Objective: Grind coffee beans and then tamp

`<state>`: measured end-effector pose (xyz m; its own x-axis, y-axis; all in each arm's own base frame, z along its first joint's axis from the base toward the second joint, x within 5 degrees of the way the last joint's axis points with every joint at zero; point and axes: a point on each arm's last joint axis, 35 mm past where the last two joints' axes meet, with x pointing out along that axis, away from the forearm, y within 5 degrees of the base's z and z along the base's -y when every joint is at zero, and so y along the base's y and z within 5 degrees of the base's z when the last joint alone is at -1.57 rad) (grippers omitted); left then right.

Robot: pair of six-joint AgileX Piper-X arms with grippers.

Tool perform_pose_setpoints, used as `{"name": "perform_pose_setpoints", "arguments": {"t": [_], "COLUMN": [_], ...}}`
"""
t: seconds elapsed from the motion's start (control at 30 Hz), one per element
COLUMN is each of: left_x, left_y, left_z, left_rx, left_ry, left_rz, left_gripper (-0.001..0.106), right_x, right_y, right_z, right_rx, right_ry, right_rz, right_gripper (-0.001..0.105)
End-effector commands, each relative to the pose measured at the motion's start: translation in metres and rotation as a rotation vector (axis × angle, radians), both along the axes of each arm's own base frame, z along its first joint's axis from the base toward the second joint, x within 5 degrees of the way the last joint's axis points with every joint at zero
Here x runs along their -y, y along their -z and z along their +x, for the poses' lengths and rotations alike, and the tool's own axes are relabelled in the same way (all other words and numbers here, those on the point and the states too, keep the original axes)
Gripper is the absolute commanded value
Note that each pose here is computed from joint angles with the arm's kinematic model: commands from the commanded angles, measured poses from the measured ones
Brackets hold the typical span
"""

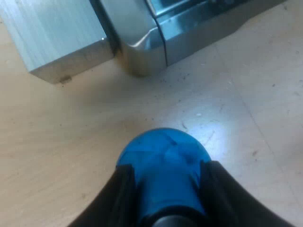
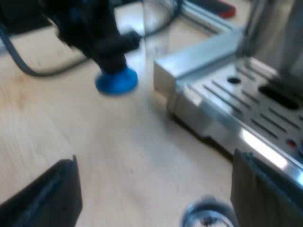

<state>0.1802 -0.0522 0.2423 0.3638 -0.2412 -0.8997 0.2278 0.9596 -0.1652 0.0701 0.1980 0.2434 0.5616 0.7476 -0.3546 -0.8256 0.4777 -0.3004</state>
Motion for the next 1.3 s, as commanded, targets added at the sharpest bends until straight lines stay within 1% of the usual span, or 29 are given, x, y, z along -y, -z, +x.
{"name": "perform_pose_setpoints", "arguments": {"t": [0.03, 0.07, 0.13, 0.2, 0.3, 0.33, 0.37, 0.43, 0.53, 0.63, 0.77, 0.83, 0.9, 0.97, 1.07, 1.17, 1.23, 1.27, 1.3], "left_x": [0.006, 0.008, 0.017, 0.024, 0.038, 0.044, 0.046, 0.056, 0.066, 0.070, 0.072, 0.074, 0.076, 0.079, 0.086, 0.098, 0.113, 0.115, 0.123], "left_y": [-0.009, -0.010, -0.013, -0.015, -0.019, -0.023, -0.024, -0.032, -0.047, -0.060, -0.071, -0.078, -0.081, -0.084, -0.088, -0.088, -0.087, -0.088, -0.086], "left_z": [-0.007, -0.009, -0.015, -0.019, -0.024, -0.026, -0.027, -0.031, -0.033, -0.033, -0.032, -0.032, -0.031, -0.028, -0.021, -0.014, -0.014, -0.014, -0.015], "left_rx": [0.017, 0.020, 0.031, 0.030, 0.034, 0.042, 0.045, 0.067, 0.107, 0.142, 0.161, 0.159, 0.161, 0.151, 0.127, 0.105, 0.086, 0.087, 0.088], "left_ry": [0.035, 0.048, 0.101, 0.128, 0.185, 0.216, 0.225, 0.284, 0.332, 0.351, 0.364, 0.388, 0.395, 0.400, 0.422, 0.451, 0.498, 0.500, 0.519], "left_rz": [-0.004, -0.005, -0.012, -0.022, -0.041, -0.047, -0.049, -0.063, -0.086, -0.106, -0.141, -0.184, -0.197, -0.202, -0.232, -0.232, -0.227, -0.224, -0.203], "left_gripper": [0.000, 0.000, 0.000, 0.000, 0.000, 0.000, 0.000, 0.000, 0.000, 0.000, 0.000, 0.000, 0.000, 0.000, 0.000, 0.000, 0.000, 0.000, 0.000], "right_x": [0.011, 0.013, 0.023, 0.031, 0.044, 0.048, 0.050, 0.056, 0.061, 0.064, 0.065, 0.065, 0.065, 0.065, 0.065, 0.065, 0.065, 0.065, 0.065], "right_y": [0.003, 0.004, 0.010, 0.019, 0.033, 0.041, 0.044, 0.057, 0.070, 0.079, 0.082, 0.082, 0.082, 0.082, 0.082, 0.082, 0.082, 0.082, 0.082], "right_z": [-0.002, -0.002, -0.003, -0.004, -0.008, -0.009, -0.010, -0.012, -0.013, -0.014, -0.015, -0.015, -0.015, -0.015, -0.015, -0.015, -0.015, -0.015, -0.015], "right_rx": [-0.008, -0.012, -0.016, -0.014, -0.038, -0.045, -0.047, -0.052, -0.055, -0.062, -0.060, -0.058, -0.058, -0.058, -0.058, -0.058, -0.058, -0.058, -0.058], "right_ry": [0.055, 0.067, 0.131, 0.161, 0.173, 0.176, 0.176, 0.177, 0.173, 0.164, 0.164, 0.163, 0.163, 0.163, 0.163, 0.163, 0.163, 0.163, 0.163], "right_rz": [-0.038, -0.034, -0.034, -0.038, -0.032, -0.040, -0.047, -0.075, -0.091, -0.098, -0.087, -0.089, -0.089, -0.089, -0.089, -0.089, -0.089, -0.089, -0.089], "right_gripper": [0.067, 0.067, 0.067, 0.067, 0.067, 0.067, 0.067, 0.067, 0.067, 0.067, 0.067, 0.067, 0.067, 0.067, 0.067, 0.067, 0.067, 0.067, 0.067]}}
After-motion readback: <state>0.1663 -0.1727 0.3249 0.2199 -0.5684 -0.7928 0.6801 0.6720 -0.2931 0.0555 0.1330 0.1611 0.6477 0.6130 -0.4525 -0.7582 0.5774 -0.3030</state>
